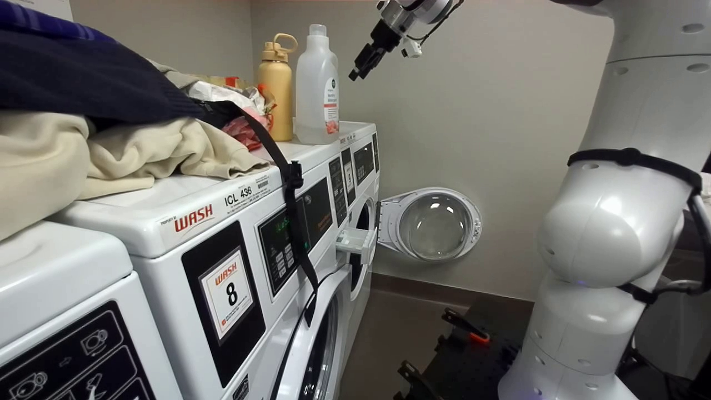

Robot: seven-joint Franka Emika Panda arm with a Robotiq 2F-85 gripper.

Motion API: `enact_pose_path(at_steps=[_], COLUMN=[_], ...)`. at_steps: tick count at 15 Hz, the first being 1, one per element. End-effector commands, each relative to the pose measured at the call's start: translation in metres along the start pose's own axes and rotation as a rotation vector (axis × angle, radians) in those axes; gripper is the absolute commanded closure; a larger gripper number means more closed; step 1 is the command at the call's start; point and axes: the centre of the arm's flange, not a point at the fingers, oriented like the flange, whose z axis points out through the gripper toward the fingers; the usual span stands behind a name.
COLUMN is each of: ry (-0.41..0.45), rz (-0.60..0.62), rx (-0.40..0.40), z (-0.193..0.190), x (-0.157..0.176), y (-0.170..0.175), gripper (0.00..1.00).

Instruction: Tip the bottle over the soap chamber

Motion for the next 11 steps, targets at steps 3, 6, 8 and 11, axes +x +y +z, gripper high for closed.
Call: enact_pose_path(at_steps=[3,6,8,11], ry=[-0.247,-0.325,-0.350,-0.365], rz=[-0.093,-0.137,-0.151,-0.163], rx=[0.071,0.108,0.107,0.106], z=[-0.055,-0.073,-0.081,-0.083], x=[0.015,0.015,0.015,0.016], y=[-0.018,-0.028,-0.033,-0.038], gripper=[0.00,0.00,0.00,0.00])
